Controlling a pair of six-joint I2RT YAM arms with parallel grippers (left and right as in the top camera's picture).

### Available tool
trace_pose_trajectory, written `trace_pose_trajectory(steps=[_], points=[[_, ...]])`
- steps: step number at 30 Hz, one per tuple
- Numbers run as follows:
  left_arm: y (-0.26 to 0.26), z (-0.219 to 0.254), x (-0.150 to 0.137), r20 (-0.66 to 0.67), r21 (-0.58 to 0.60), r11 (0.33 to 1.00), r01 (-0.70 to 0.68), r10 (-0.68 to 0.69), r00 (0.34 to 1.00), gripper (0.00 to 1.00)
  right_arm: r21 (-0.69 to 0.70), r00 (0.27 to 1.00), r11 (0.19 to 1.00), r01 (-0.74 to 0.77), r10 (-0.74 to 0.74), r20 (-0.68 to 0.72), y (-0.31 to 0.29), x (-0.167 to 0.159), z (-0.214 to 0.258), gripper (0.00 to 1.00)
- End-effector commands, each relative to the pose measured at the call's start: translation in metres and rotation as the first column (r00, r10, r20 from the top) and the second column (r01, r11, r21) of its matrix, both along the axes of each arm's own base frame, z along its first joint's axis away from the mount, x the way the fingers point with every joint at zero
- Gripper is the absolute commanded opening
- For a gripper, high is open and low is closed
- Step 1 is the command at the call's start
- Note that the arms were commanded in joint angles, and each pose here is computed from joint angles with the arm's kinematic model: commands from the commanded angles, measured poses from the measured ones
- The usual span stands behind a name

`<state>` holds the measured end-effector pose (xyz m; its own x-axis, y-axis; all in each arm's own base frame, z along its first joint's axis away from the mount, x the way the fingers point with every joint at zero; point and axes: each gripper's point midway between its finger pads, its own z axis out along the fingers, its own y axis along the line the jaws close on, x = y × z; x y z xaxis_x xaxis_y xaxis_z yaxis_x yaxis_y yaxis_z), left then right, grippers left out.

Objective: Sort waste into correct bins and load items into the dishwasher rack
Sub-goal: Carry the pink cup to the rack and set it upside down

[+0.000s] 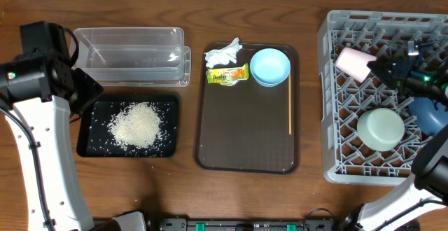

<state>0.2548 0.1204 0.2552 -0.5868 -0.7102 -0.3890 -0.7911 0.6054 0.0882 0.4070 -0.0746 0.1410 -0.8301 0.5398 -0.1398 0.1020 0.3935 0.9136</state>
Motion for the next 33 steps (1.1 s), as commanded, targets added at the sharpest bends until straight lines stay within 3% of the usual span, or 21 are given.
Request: trace_pose_trajectory(steps=[1,6,9,16,18,20,22,27,30,31,33], points=[[0.003,0.003,-0.003,0.0,0.016,1.0,-0.01,0.01,1.0,0.9,-0.206,0.966,0.975,0.081,-0.127,-0.223,-0.038,-0.023,-0.048,0.01],[0.003,0.003,-0.003,0.0,0.016,1.0,-0.01,0.01,1.0,0.9,-0.3,0.95,0.946,0.123,-0.2,-0.241,-0.058,-0.038,-0.035,0.03],[0.003,0.003,-0.003,0.0,0.016,1.0,-0.01,0.01,1.0,0.9,-0.341,0.94,0.929,0.143,-0.235,-0.246,-0.064,-0.044,-0.026,0.11],[0.003,0.003,-0.003,0.0,0.016,1.0,-0.01,0.01,1.0,0.9,-0.457,0.901,0.86,0.226,-0.363,-0.238,-0.076,-0.059,0.006,0.18],[0.003,0.003,-0.003,0.0,0.016,1.0,-0.01,0.01,1.0,0.91,-0.476,0.907,0.843,0.252,-0.378,-0.189,-0.074,-0.061,0.027,0.26],[0.003,0.003,-0.003,0.0,0.016,1.0,-0.01,0.01,1.0,0.9,-0.489,0.913,0.828,0.275,-0.385,-0.138,-0.069,-0.062,0.046,0.45],[0.003,0.003,-0.003,0.0,0.016,1.0,-0.01,0.01,1.0,0.9,-0.506,0.922,0.814,0.286,-0.378,-0.087,-0.061,-0.062,0.064,0.55],[0.003,0.003,-0.003,0.0,0.016,1.0,-0.01,0.01,1.0,0.9,-0.581,0.955,0.776,0.245,-0.296,0.009,-0.024,-0.054,0.092,0.57],[0.003,0.003,-0.003,0.0,0.016,1.0,-0.01,0.01,1.0,0.9,-0.673,0.965,0.708,0.215,-0.258,0.036,-0.002,-0.043,0.094,0.63],[0.003,0.003,-0.003,0.0,0.016,1.0,-0.01,0.01,1.0,0.9,-0.722,0.964,0.657,0.216,-0.262,0.049,0.001,-0.036,0.092,0.61],[0.003,0.003,-0.003,0.0,0.016,1.0,-0.01,0.01,1.0,0.9,-0.781,0.957,0.584,0.221,-0.283,0.059,0.006,-0.025,0.086,0.44]])
